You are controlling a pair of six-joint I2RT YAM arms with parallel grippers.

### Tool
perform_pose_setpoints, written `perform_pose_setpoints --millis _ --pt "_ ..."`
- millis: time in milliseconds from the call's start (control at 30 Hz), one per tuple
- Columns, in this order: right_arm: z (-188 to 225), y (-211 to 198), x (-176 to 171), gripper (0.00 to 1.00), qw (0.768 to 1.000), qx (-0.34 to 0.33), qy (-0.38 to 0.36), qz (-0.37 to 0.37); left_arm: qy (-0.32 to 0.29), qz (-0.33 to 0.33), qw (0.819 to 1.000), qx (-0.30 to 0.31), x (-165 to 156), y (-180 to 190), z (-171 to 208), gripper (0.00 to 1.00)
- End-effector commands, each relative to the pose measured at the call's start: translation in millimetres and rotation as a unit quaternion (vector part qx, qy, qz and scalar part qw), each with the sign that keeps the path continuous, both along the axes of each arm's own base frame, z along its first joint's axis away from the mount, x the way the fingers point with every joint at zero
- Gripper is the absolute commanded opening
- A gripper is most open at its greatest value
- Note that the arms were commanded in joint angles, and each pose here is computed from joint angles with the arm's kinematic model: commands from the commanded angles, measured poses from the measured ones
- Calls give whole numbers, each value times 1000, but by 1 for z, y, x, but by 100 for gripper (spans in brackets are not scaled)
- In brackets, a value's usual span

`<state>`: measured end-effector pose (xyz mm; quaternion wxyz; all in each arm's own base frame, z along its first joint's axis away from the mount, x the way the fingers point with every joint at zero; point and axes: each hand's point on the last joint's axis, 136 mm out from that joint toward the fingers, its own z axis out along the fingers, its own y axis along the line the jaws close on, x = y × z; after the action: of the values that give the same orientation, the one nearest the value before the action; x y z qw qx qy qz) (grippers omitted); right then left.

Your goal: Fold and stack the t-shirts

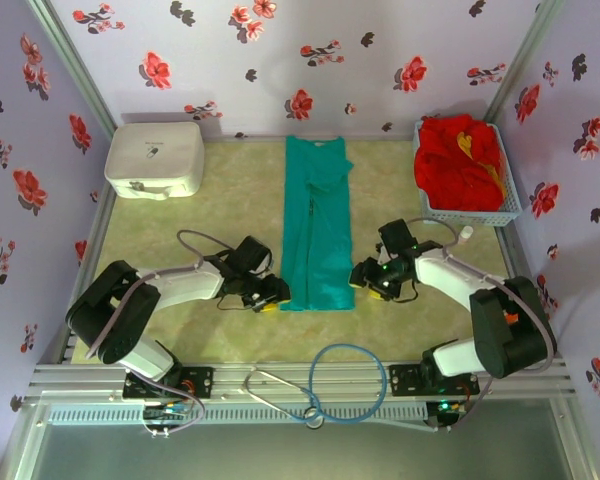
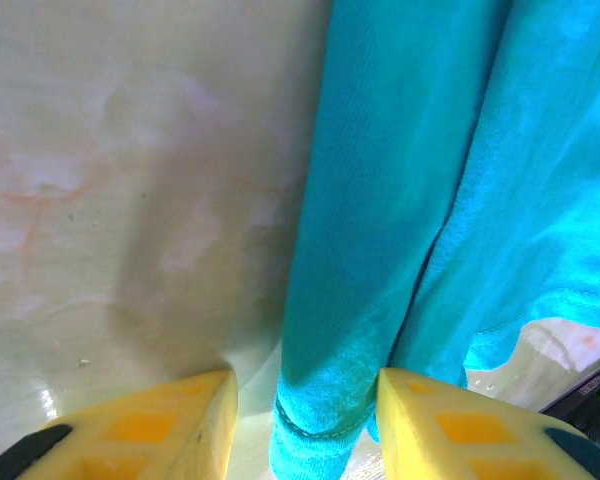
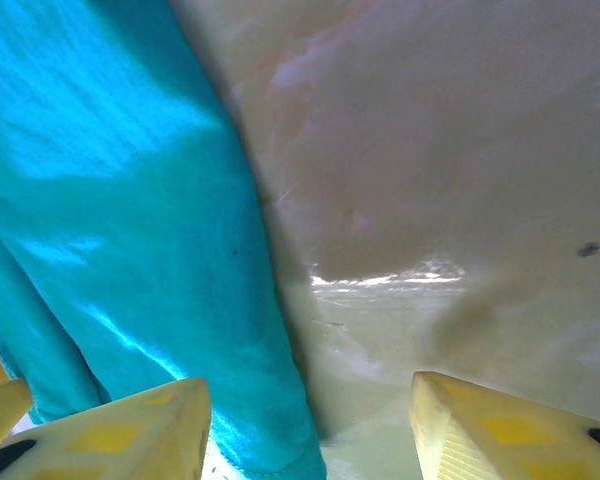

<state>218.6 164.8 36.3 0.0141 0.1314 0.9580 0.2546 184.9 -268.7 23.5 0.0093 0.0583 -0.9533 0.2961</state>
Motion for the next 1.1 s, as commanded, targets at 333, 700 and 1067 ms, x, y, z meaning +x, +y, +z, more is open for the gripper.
perform_pose_setpoints --millis 333,700,1067 --pt "-5 26 -21 51 1000 16 8 16 10 -4 1000 -9 -6 -10 -5 36" --pt "-8 27 -26 43 999 -4 5 35 6 -7 1000 -11 -3 -14 -4 29" --pt "-6 33 -25 21 999 2 -15 39 3 -12 1000 -11 -1 -17 0 17"
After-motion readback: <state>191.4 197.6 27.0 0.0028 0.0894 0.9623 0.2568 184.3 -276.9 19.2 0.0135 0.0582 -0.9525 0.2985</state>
